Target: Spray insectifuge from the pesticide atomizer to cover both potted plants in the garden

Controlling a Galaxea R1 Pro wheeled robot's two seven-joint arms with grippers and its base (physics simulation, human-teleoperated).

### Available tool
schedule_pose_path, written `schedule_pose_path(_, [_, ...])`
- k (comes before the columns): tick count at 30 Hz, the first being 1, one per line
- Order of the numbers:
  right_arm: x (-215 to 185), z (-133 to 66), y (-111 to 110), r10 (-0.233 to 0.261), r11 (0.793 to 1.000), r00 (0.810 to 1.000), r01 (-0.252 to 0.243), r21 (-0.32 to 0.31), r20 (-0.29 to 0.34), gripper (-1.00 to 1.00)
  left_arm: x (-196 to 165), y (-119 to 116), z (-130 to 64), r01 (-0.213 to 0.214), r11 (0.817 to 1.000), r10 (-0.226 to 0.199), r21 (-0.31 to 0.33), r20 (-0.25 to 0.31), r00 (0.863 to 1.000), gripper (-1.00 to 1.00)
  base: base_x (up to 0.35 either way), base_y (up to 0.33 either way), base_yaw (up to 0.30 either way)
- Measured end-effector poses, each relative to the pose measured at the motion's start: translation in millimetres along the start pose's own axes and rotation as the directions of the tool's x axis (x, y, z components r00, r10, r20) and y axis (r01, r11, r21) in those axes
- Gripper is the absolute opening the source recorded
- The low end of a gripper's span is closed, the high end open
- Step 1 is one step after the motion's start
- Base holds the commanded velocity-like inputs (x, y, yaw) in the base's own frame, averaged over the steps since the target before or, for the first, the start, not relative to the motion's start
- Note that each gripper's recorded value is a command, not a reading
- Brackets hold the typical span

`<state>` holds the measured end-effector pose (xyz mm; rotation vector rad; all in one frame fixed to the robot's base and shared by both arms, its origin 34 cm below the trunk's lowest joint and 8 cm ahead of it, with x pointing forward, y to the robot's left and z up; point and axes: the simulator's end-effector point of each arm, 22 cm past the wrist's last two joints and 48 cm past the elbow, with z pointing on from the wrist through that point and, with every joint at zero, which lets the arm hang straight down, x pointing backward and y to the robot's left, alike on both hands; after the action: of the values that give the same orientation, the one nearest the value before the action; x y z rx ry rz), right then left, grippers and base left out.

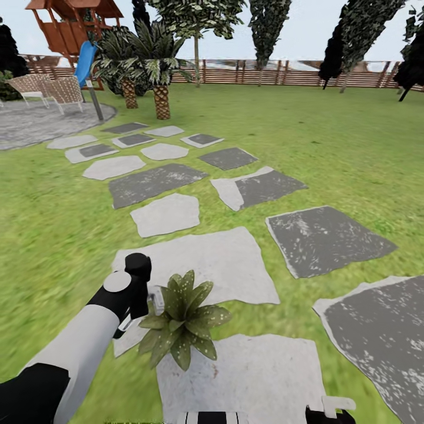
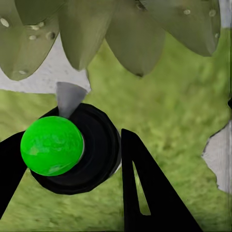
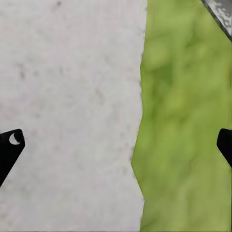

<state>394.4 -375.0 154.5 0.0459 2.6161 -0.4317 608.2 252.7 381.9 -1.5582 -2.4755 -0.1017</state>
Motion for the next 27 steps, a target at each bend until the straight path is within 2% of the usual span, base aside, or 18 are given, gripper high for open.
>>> schedule_pose_path(9, [0.0,0.2,-1.0,0.000,1.000,1.000,0.000,0.002,0.000,1.00,-4.2,4.0,-6.3,-0.003,1.000,0.003,-0.014,0.009,1.000,-1.00,0.000,-0.269,0.265])
schedule_pose_path(19, [0.1,0.1,-1.1,-0.002,1.000,1.000,0.002,0.001,0.000,1.00,-4.0,4.2,-6.3,-0.002,1.000,0.002,-0.015,0.008,1.000,-1.00,0.000,-0.276,0.042])
schedule_pose_path(27, [0.1,0.3,-0.9,-0.002,1.000,1.000,0.002,0.001,0.000,1.00,-2.5,5.5,-6.2,-0.001,1.000,0.001,-0.019,0.004,1.000,-1.00,-0.110,-0.259,0.258])
